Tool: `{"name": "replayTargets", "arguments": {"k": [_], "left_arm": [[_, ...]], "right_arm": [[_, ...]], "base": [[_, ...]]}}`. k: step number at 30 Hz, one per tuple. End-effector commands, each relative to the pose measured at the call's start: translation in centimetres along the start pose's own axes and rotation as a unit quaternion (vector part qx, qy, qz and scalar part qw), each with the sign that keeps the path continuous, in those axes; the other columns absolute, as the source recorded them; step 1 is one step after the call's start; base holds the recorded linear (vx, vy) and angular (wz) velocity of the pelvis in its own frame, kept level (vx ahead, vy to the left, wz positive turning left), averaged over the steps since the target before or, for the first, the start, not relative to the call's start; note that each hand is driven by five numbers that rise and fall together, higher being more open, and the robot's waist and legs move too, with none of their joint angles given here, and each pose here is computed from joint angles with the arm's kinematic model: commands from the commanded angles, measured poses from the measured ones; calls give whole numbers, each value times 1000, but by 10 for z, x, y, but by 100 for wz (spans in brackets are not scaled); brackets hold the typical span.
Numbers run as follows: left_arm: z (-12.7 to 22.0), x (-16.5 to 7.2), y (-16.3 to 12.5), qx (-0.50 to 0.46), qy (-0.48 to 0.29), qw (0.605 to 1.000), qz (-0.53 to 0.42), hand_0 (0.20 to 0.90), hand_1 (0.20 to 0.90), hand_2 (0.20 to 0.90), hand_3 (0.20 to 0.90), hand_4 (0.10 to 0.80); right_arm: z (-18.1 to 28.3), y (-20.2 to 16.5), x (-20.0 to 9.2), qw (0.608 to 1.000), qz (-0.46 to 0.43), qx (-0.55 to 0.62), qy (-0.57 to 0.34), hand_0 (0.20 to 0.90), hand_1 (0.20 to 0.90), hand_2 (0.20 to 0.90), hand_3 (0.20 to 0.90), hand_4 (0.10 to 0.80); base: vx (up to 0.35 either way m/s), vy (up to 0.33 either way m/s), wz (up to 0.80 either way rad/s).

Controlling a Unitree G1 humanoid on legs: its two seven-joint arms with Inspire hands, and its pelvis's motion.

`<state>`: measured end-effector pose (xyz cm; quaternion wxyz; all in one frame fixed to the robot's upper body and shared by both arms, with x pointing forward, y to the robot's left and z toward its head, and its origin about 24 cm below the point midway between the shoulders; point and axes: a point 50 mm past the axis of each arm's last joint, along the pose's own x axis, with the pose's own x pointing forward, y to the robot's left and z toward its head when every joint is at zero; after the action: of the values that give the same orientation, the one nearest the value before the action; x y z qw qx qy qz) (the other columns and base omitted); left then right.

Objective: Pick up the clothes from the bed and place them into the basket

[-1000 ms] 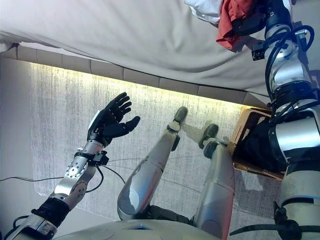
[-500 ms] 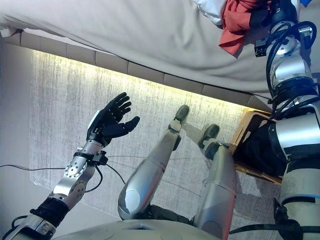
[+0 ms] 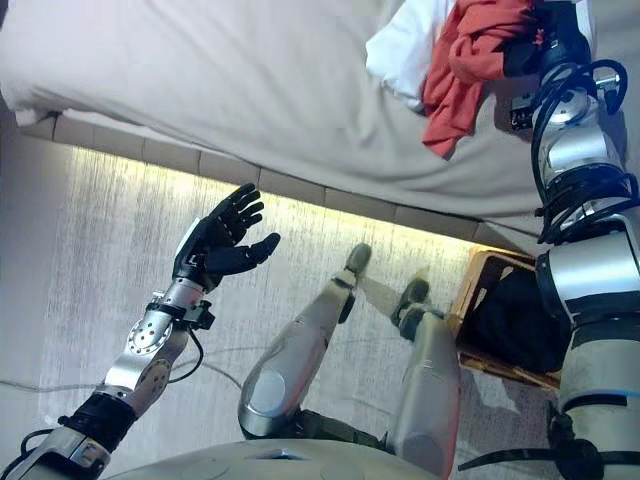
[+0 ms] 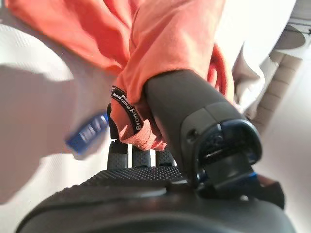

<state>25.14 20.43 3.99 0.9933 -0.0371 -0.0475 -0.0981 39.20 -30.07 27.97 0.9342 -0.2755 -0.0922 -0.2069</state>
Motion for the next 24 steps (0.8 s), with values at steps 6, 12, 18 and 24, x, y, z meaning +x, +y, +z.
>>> {"name": "replayTargets", "arguments": {"k": [6,12,18,24], "left_arm": [[-1,-9,16,25,3,999,33,900,900,900,900,800],[-23,-16,16,31,61,996,50,900,900,900,900,800],[-33,-15,20,32,82,994,69,900,900,900,900,800],[-39,-4,18,34,83,993,78,900,900,900,900,800]], "right_arm": [[12,-60,-7,995,-21,44,-83,300,300,300,200,100],[-20,-60,-21,997,18,27,-65,300,300,300,200,100],[-39,-61,-37,997,19,15,-66,300,300,300,200,100],[-55,-63,-53,998,15,19,-60,300,300,300,200,100]], "base": [[152,43,-31],[117,22,-32],[-2,-13,-30],[-69,-40,-24]]}}
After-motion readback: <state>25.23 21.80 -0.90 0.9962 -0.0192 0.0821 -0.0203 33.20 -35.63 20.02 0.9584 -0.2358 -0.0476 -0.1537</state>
